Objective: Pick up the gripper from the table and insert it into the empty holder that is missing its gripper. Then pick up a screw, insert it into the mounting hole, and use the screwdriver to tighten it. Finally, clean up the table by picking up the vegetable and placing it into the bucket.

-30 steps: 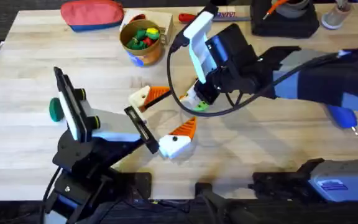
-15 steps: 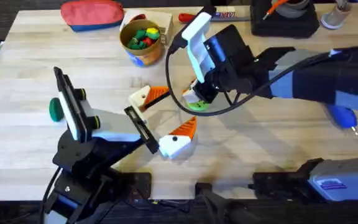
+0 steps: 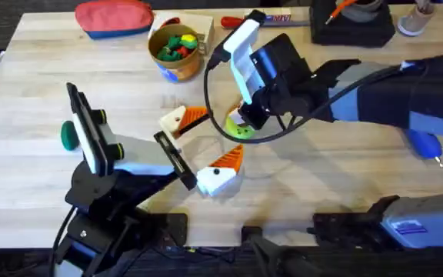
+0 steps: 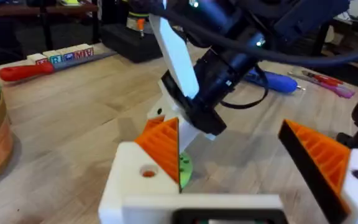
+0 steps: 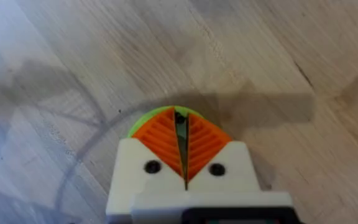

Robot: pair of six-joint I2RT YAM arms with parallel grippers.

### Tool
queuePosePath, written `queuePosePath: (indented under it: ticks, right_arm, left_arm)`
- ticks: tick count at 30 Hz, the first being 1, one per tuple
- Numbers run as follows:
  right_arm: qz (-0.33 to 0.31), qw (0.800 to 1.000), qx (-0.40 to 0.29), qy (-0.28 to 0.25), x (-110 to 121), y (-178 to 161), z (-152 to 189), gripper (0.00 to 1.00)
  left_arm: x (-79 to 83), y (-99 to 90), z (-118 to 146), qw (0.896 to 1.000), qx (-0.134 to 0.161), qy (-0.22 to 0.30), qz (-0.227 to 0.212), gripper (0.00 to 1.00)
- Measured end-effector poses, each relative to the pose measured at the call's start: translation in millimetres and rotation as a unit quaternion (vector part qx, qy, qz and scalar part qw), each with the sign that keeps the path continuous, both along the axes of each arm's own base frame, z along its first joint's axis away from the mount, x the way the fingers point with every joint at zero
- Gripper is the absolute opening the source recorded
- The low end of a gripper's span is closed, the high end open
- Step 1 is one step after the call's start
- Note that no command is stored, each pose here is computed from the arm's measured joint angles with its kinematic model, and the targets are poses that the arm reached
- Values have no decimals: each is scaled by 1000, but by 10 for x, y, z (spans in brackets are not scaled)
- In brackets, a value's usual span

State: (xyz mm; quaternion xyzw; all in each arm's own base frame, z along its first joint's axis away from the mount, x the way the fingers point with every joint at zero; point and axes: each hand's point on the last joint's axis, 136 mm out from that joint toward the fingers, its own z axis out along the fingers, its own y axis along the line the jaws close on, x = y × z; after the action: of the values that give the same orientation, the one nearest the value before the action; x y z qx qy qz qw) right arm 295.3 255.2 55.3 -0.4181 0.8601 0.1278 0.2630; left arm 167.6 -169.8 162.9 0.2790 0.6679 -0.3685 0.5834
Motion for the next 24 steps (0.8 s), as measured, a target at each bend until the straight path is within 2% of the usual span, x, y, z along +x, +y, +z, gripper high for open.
queuePosePath:
  ticks: [10, 18, 22, 23, 24]
  right_arm:
    - [5, 1000, -19, 13, -51, -54, 52, 3]
    - [18, 1000, -18, -18, -16, -60, 519, 3]
    - [21, 999, -14, -31, 2, -55, 646, 3]
    - [21, 999, -14, -31, 1, -54, 647, 64]
    - [22, 999, -17, -30, -2, -62, 636, 222]
  left_arm:
    - [0, 0, 1, 1000, 0, 0, 0, 987]
    - [0, 0, 1, 1000, 0, 0, 0, 987]
    - [0, 0, 1, 1000, 0, 0, 0, 987]
    - [0, 0, 0, 1000, 0, 0, 0, 987]
    - [0, 0, 0, 1000, 0, 0, 0, 987]
